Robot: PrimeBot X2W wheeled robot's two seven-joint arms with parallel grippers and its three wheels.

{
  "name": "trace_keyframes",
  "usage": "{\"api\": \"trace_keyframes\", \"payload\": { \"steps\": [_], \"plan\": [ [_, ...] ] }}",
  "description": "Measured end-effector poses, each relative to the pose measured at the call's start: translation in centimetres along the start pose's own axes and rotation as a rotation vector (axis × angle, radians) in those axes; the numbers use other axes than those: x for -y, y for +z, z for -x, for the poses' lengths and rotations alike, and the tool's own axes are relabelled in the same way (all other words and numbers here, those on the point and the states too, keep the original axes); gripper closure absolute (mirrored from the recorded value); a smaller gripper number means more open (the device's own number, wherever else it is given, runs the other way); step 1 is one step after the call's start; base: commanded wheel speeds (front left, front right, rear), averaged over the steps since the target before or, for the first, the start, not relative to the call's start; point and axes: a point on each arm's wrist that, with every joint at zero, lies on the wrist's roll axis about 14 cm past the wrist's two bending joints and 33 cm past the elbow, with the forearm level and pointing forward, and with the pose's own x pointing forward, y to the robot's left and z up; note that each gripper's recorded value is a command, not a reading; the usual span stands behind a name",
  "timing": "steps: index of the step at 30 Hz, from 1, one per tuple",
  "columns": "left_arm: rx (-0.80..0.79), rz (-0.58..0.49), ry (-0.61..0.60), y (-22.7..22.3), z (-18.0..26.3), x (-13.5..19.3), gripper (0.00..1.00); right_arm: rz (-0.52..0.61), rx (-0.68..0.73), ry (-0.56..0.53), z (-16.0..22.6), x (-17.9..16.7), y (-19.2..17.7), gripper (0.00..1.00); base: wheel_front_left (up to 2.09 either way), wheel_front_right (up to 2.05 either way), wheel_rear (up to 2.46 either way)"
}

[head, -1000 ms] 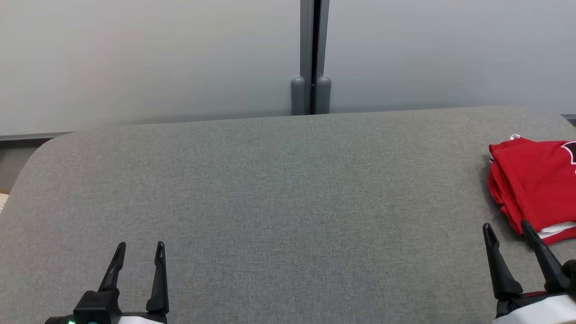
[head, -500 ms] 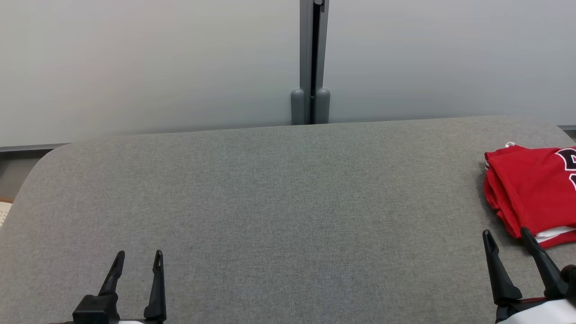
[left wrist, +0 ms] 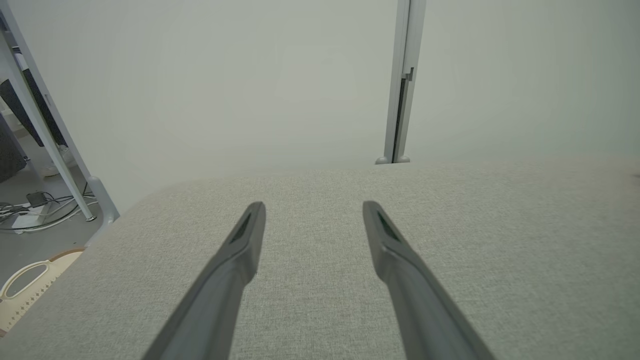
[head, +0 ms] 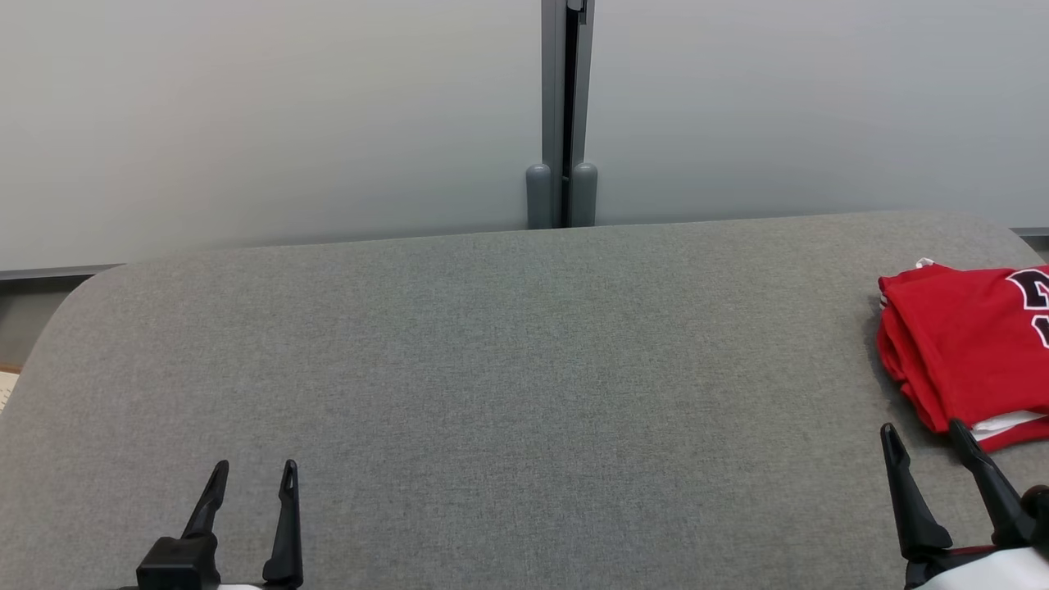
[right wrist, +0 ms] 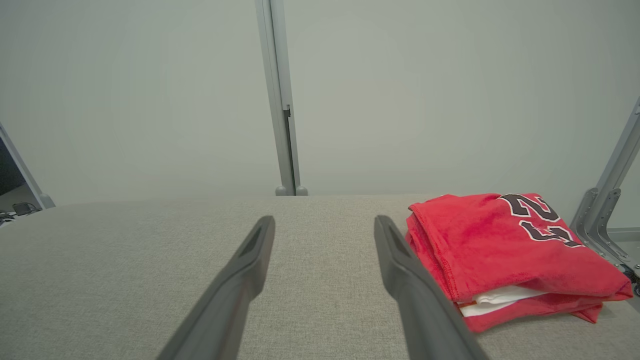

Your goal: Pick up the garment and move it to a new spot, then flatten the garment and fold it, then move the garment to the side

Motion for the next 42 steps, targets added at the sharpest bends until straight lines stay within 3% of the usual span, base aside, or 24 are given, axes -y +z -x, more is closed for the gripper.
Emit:
{"api": "trace_keyframes", "payload": {
  "steps": [10, 11, 15, 42],
  "plan": [
    [0.005, -0.006, 0.021, 0.0, 0.1, -0.5, 0.0, -0.015, -0.001, 0.011, 0.0, -0.3, 0.0, 0.0, 0.0, 0.0, 0.0],
    [0.003, -0.005, 0.021, -0.1, 0.1, -0.4, 1.0, -0.017, -0.005, 0.012, 0.0, -0.4, -0.1, 1.0, 0.0, 0.0, 0.0],
    [-0.06, 0.018, 0.025, -2.0, 1.0, -0.1, 1.0, -0.05, -0.049, 0.007, 0.3, -0.7, -1.7, 1.0, 0.0, 0.0, 0.0],
    [-0.143, 0.529, 0.095, -2.6, -0.8, -0.9, 1.0, -0.537, -0.019, -0.05, -1.3, 0.3, -1.8, 1.0, 0.0, 0.0, 0.0]
  ]
}}
